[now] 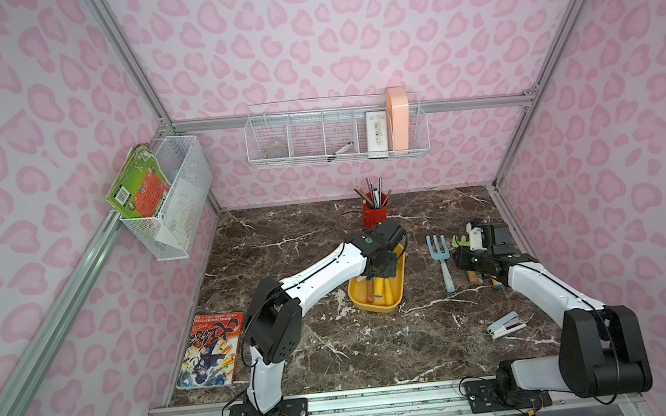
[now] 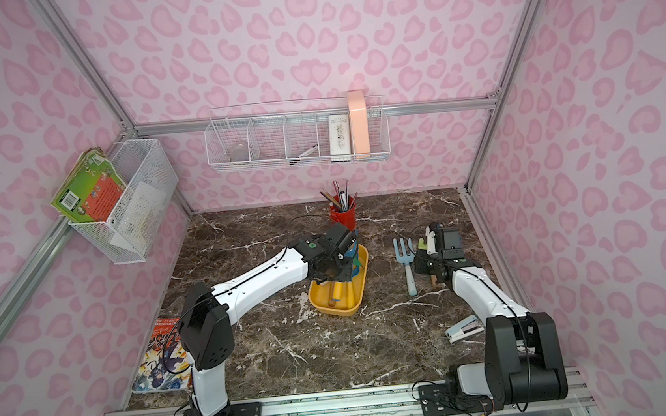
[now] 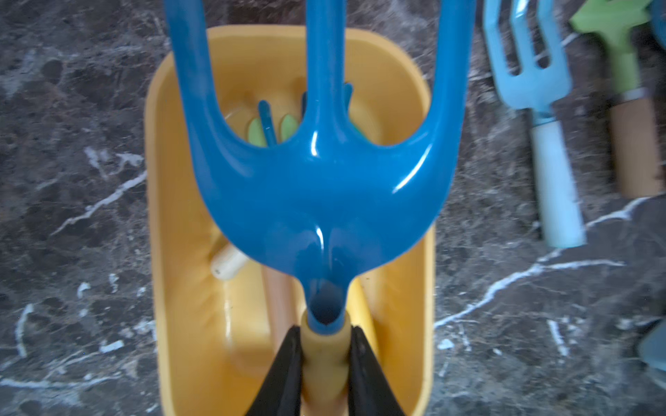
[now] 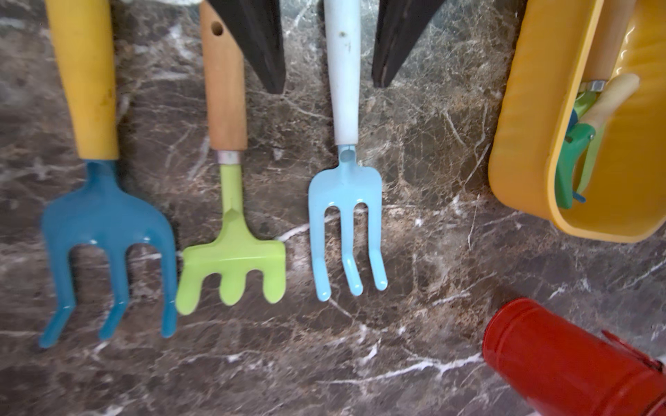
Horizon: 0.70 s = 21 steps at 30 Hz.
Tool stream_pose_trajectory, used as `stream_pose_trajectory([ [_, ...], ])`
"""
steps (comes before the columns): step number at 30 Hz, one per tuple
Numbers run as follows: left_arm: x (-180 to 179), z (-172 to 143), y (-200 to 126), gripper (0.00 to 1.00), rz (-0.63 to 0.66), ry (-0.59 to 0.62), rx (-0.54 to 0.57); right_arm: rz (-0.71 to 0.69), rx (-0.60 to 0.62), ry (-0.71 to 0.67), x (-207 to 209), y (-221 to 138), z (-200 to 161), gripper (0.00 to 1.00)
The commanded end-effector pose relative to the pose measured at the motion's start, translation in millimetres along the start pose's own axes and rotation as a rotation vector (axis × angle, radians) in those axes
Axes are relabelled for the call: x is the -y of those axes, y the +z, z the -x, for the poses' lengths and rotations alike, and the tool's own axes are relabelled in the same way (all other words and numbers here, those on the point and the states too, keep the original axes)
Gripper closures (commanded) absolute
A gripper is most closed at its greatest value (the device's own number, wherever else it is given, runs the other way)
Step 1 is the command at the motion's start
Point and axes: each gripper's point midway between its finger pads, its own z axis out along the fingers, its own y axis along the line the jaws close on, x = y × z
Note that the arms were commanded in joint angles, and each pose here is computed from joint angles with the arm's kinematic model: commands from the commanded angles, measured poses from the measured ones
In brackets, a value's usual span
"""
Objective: Take the hand rake out of the storage box
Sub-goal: Pick up the rake from the storage box, then place the rake at the center of the board.
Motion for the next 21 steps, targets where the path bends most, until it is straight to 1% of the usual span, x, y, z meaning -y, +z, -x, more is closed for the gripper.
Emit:
stream_pose_trajectory([
  [1,25,1,7,0.84,-0.041,-0.075,-0.011,0.006,0.031,0.019,1,-3,11,0.59],
  [4,44,2,16,0.84,-0.036,-0.069,-0.017,-0.001,0.027,0.030,5,0,11,0.59],
  [7,57,2,28,0.84,-0.033,-0.089,-0.028,-0.002,0.020,0.040,8,3,9,0.59],
  [10,67,5,39,0.83,-0.029,-0.099,-0.017,-0.001,0.014,0.048,10,6,7,0.59],
  [14,79,5,59,0.83,-0.062,-0.106,-0.022,0.002,0.007,0.050,10,8,6,0.60],
  [21,88,4,85,0.82,-0.068,-0.066,-0.035,0.006,-0.012,0.051,10,12,0,0.60],
])
